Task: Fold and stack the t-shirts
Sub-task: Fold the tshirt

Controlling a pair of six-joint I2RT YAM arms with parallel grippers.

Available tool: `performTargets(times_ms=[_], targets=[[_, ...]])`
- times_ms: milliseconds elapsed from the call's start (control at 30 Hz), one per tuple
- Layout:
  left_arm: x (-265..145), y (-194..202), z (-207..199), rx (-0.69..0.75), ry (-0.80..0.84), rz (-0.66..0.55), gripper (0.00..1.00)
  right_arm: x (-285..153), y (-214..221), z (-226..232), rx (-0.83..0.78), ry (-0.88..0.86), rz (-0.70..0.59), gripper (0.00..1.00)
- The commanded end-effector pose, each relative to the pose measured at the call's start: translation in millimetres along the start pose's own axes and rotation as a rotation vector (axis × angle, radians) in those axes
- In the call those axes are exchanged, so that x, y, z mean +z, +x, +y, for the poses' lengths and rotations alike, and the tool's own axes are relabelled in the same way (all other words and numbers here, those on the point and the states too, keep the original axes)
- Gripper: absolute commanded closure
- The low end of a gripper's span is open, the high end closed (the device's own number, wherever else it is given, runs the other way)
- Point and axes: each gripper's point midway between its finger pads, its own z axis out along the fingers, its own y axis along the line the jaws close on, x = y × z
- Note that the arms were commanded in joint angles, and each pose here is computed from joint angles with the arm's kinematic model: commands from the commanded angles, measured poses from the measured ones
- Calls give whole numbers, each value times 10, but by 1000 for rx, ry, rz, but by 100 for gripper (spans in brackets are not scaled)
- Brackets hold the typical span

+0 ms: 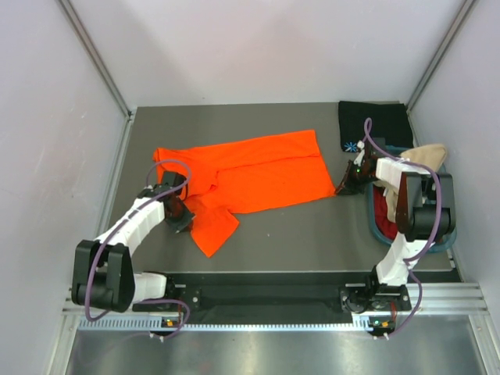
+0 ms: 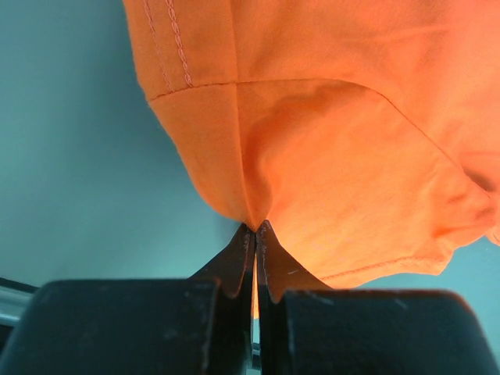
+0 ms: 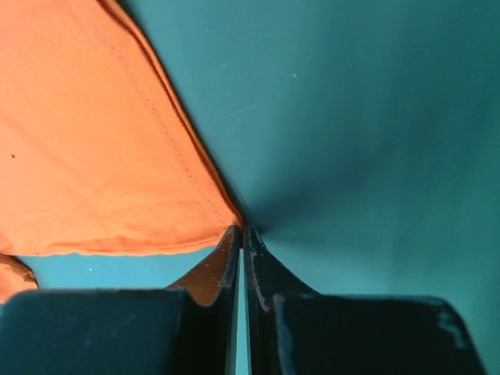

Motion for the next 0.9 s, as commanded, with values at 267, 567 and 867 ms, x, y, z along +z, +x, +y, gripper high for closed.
performTargets(times_ms=[267, 567, 867], targets=[[-448, -366, -191, 109, 128, -141, 100, -204, -183, 86, -61, 25, -68, 100], [-605, -628, -472, 148, 190, -199, 100, -234, -386, 293, -77, -25, -80, 100], [-791, -937, -580, 163, 159, -279, 100, -281, -464, 544, -83, -67, -82, 100]])
